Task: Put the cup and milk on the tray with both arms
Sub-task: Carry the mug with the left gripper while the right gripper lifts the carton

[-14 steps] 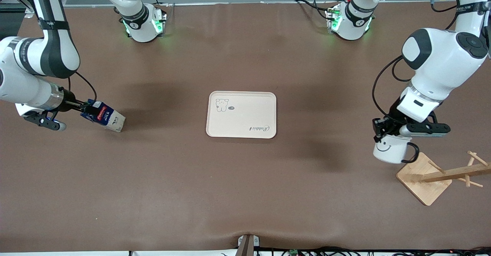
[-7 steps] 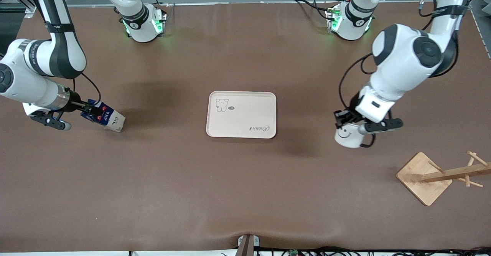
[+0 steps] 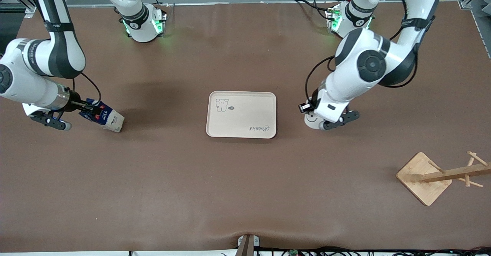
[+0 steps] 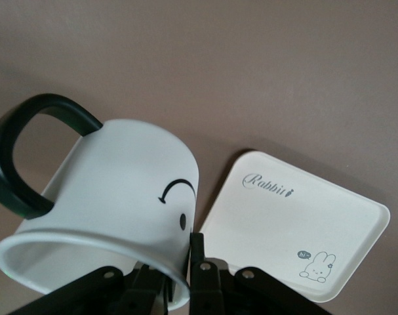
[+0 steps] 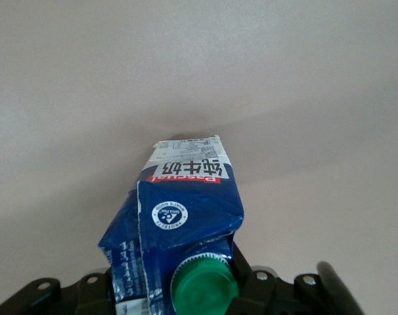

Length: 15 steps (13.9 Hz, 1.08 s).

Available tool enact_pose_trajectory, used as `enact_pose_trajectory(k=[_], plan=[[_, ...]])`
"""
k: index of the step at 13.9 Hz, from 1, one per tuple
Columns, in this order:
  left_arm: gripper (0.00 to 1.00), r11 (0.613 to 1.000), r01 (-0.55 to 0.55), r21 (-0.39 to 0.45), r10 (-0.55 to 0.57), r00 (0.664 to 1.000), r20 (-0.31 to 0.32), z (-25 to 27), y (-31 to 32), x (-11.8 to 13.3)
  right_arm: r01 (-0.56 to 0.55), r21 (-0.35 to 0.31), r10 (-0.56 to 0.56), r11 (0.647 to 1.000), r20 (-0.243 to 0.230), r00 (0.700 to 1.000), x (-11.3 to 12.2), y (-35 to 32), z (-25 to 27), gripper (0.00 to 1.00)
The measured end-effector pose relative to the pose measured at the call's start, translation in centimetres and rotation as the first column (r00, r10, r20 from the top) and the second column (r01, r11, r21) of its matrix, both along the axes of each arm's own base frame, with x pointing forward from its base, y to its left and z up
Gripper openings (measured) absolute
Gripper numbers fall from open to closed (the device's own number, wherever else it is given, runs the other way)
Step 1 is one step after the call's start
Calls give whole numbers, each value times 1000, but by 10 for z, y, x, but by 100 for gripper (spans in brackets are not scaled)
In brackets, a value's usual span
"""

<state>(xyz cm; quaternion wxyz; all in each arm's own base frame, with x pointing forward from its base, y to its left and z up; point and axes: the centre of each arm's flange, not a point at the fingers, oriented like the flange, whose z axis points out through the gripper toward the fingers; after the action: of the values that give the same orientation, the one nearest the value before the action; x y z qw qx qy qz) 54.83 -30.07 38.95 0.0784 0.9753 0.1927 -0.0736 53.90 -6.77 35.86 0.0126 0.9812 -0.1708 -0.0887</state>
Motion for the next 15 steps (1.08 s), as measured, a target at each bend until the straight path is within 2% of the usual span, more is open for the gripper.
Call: enact_pose_trajectory(k=[4, 8, 11, 15], plan=[[11, 1000, -14, 20, 15, 997, -72, -36, -39, -15, -1, 1, 1, 1000, -17, 1000, 23, -2, 41, 56], [11, 996, -47, 81, 54, 995, -81, -59, -93, -32, -29, 2, 29, 1000, 1, 1000, 50, -2, 65, 56], [11, 996, -65, 63, 71, 993, -96, -70, -128, -31, -54, 6, 54, 999, 0, 999, 65, -3, 80, 56], [11, 996, -57, 75, 69, 983, -167, -119, -165, -44, -84, 7, 84, 996, -4, 996, 81, 10, 107, 56]])
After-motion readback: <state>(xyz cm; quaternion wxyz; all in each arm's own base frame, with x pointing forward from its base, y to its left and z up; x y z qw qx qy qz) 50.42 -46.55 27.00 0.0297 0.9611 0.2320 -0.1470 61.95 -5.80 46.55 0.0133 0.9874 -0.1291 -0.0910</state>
